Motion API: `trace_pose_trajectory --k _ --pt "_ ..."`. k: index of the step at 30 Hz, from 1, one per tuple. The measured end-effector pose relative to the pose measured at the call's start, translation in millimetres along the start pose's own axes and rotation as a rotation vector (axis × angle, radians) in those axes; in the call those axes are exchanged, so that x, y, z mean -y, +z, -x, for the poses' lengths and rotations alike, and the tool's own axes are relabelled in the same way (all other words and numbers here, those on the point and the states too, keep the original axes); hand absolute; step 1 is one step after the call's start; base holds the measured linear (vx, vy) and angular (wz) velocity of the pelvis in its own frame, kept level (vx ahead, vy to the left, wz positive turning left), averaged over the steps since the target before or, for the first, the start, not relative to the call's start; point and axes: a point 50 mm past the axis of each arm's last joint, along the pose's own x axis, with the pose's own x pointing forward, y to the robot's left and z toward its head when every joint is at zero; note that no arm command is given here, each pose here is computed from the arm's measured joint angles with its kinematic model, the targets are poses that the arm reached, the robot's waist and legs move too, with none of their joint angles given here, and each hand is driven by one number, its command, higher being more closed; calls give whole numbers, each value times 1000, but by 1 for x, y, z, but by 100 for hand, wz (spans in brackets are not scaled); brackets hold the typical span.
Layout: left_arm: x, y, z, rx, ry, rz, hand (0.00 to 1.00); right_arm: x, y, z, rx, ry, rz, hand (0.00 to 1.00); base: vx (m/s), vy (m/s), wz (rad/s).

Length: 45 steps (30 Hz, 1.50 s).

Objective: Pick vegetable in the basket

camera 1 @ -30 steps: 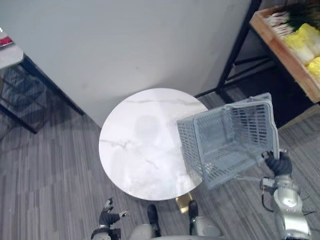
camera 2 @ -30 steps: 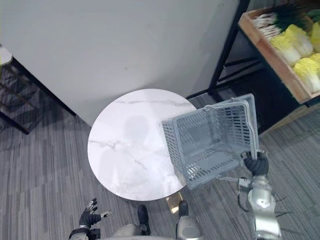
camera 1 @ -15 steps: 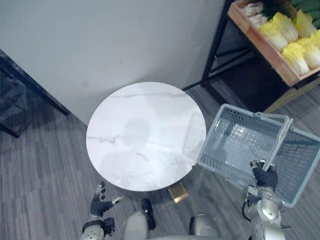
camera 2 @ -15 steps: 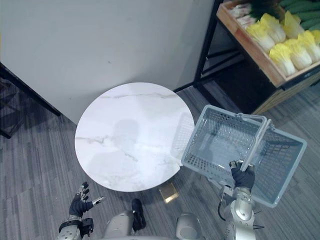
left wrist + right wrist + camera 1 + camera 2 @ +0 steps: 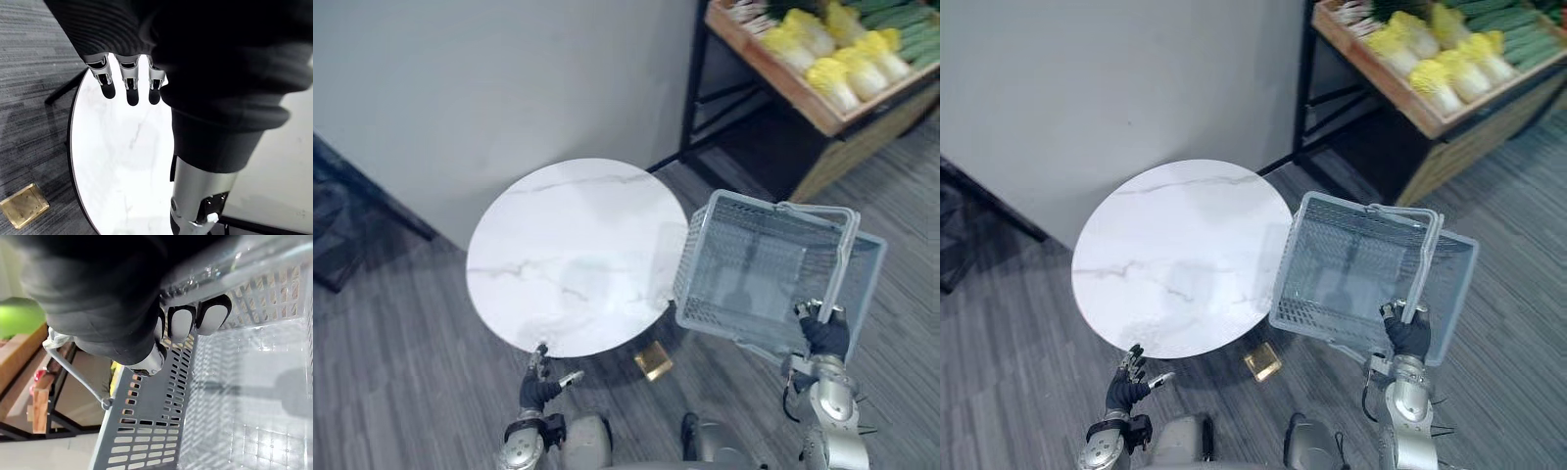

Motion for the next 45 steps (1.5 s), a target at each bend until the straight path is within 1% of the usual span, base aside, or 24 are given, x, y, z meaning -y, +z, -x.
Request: trace_pose_trajectory --k 3,6,8,9,14,18,22,25,28,30,32,34,36,38,42,45 --pt "-3 -11 -2 -60 20 -21 0 4 -10 2 -44 -15 12 100 38 164 -71" --pt "4 -3 -6 -41 39 -33 0 3 -20 1 -87 -22 11 100 40 142 -101" --pt "5 6 -7 1 33 -11 0 -2 -23 -1 -98 -20 7 100 -16 73 -149" --pt "5 9 -8 11 33 0 0 -7 -21 -6 -90 -7 1 100 -35 41 -164" --pt "6 14 -12 24 19 22 0 -12 -23 -20 -93 17 39 100 27 4 -165" --pt "8 24 -18 54 13 19 0 -21 -26 -20 -103 86 81 100 203 -172 -138" --pt "15 33 -24 82 -5 15 0 -20 -32 -17 -146 115 113 100 282 -103 -129" --pt "24 32 -22 81 -26 19 0 -29 -31 -18 -134 146 141 100 346 128 -150" --pt "20 24 -17 59 -7 16 0 -36 -30 -23 -129 140 132 100 318 258 -122" --pt "23 19 -12 44 1 35 0 -37 -27 -28 -115 142 157 100 281 287 -82" --pt "15 20 -12 48 29 33 0 -44 -30 -27 -122 175 173 100 470 132 -30" --pt "13 25 -13 65 39 43 0 -49 -29 -28 -116 202 184 100 397 98 9" --pt "22 23 -10 59 17 62 0 -47 -37 -24 -148 204 203 100 399 203 18" --pt "26 22 -11 50 10 66 0 -44 -43 -21 -176 201 211 100 388 135 70" --pt "17 12 -9 6 0 -7 0 -43 -54 -11 -220 211 231 100 510 39 100" --pt "15 14 -11 15 20 -8 0 -48 -51 -13 -199 247 253 100 539 -89 60"
